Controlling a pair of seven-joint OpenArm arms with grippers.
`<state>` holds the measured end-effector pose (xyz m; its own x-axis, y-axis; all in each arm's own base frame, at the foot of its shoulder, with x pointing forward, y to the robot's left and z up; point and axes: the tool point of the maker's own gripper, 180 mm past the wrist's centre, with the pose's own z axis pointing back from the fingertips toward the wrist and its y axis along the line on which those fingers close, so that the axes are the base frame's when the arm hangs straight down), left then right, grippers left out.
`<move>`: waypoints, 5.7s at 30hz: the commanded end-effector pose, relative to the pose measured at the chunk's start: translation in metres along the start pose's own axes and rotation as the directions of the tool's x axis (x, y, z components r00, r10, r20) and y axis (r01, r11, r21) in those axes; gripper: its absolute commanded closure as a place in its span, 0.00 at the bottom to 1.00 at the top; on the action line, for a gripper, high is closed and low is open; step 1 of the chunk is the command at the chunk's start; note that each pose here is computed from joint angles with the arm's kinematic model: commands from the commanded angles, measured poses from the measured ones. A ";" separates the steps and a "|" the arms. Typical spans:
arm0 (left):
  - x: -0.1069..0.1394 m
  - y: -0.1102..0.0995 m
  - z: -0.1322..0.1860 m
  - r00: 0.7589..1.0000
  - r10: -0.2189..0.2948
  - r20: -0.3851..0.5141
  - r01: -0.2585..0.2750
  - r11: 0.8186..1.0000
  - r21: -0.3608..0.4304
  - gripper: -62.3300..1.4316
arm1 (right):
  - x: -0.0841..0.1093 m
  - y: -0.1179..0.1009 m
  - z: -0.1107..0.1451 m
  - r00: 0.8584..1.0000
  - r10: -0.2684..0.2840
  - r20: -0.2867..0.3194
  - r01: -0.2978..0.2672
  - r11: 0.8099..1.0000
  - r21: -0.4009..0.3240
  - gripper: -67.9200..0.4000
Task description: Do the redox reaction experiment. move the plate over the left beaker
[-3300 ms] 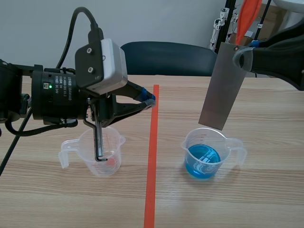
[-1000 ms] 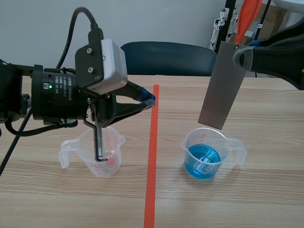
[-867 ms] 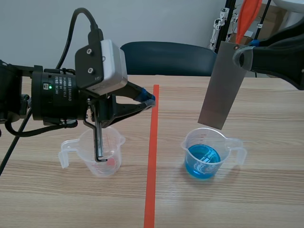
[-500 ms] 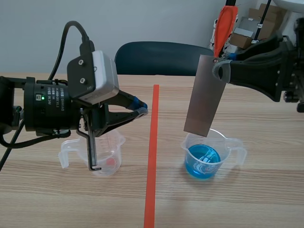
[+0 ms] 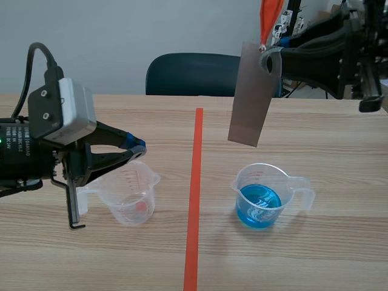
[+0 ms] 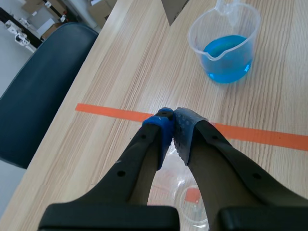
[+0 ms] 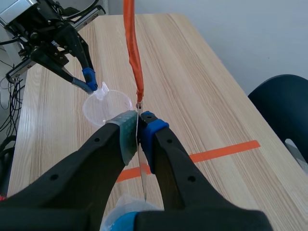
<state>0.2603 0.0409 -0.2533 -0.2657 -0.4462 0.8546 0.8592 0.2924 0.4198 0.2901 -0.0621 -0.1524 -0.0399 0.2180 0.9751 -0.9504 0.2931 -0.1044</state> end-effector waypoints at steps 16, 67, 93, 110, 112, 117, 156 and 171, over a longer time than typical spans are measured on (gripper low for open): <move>-0.019 -0.033 0.055 0.986 0.167 0.025 -0.168 0.984 0.053 0.93 | 0.019 0.013 -0.055 1.000 0.025 -0.007 -0.024 0.995 0.096 0.99; -0.079 -0.138 0.139 0.878 0.209 0.432 -0.469 0.561 0.682 0.93 | 0.040 0.089 -0.159 0.991 -0.021 0.129 -0.008 0.976 0.220 0.99; -0.084 -0.128 0.131 0.879 0.186 0.438 -0.462 0.551 0.694 0.00 | 0.037 0.063 -0.166 0.993 -0.060 0.106 0.052 0.996 0.072 0.99; -0.083 -0.126 0.130 0.879 0.179 0.442 -0.461 0.553 0.694 0.00 | 0.036 0.063 -0.166 0.993 -0.060 0.100 0.053 0.996 0.072 0.99; -0.083 -0.126 0.130 0.879 0.179 0.442 -0.461 0.553 0.694 0.00 | 0.036 0.063 -0.166 0.993 -0.060 0.101 0.053 0.996 0.072 0.99; -0.083 -0.126 0.130 0.879 0.179 0.442 -0.461 0.553 0.694 0.00 | 0.036 0.063 -0.166 0.993 -0.060 0.101 0.053 0.996 0.072 0.99; -0.082 -0.125 0.130 0.879 0.174 0.444 -0.460 0.554 0.694 0.00 | 0.036 0.064 -0.167 0.993 -0.063 0.100 0.056 0.996 0.073 0.99; -0.082 -0.125 0.130 0.879 0.174 0.444 -0.460 0.554 0.694 0.00 | 0.035 0.064 -0.167 0.994 -0.062 0.095 0.055 0.996 0.072 0.99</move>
<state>0.1195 0.1500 -0.3482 -0.2252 0.0196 0.9741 0.2948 0.9543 0.0490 0.2773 0.1172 -0.1717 0.0067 0.1518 0.9884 -0.9710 0.2371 -0.0299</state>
